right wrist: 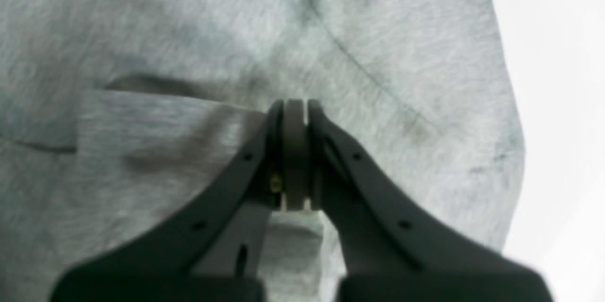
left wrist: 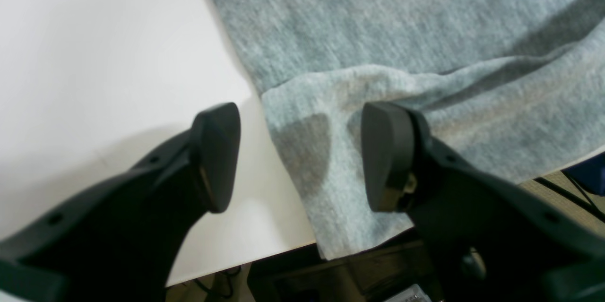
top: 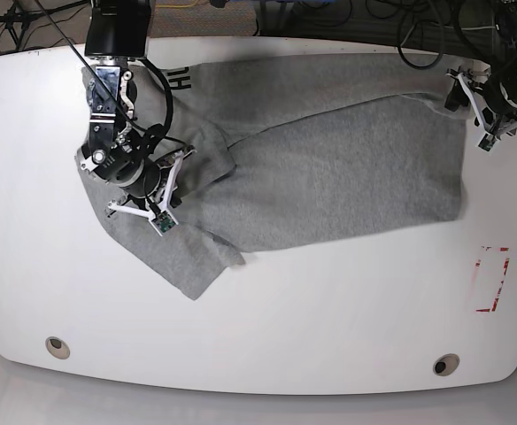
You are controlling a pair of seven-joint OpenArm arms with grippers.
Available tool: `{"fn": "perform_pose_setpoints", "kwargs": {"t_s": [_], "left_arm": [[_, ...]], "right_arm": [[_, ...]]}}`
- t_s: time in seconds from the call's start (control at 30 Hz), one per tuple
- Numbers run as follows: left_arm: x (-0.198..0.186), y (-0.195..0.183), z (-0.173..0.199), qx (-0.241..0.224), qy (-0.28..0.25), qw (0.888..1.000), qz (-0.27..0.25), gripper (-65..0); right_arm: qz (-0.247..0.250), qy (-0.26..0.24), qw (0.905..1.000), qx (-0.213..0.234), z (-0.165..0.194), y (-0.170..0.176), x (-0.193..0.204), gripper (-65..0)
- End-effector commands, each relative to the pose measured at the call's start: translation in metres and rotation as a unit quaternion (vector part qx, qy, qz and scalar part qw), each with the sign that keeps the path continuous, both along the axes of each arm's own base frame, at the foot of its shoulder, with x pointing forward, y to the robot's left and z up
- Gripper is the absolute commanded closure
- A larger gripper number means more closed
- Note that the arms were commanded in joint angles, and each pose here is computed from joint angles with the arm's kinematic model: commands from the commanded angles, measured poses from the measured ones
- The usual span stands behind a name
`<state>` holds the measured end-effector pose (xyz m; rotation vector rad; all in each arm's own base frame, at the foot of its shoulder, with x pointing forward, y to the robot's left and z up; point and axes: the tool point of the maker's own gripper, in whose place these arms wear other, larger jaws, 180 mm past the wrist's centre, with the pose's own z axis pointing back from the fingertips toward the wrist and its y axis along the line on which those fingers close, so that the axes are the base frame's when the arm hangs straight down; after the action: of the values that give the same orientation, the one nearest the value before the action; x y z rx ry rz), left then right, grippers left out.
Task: Fold the T-shirt properly
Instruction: 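Pull the grasped fabric with the right gripper to smooth the shirt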
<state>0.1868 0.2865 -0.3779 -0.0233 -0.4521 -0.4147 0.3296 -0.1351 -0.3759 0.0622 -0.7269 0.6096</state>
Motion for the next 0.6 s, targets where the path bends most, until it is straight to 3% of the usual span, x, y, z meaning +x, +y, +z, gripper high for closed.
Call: {"fn": "perform_pose_setpoints", "kwargs": {"t_s": [0.0,0.43,0.57], "left_arm": [[0.006,0.004,0.008,0.006,-0.014,1.0,-0.003,-37.9],[0.006,0.004,0.008,0.006,-0.014,1.0,-0.003,-37.9],[0.006,0.004,0.008,0.006,-0.014,1.0,-0.003,-37.9]], "right_arm": [[-0.001,-0.021,0.9998,0.006,0.012,-0.002,0.015,-0.2],[-0.002,-0.034,0.9994,0.009,0.022,-0.001,0.032,-0.2],[-0.002,-0.039,0.9992,0.01,0.026,0.0,0.036,-5.4]]}}
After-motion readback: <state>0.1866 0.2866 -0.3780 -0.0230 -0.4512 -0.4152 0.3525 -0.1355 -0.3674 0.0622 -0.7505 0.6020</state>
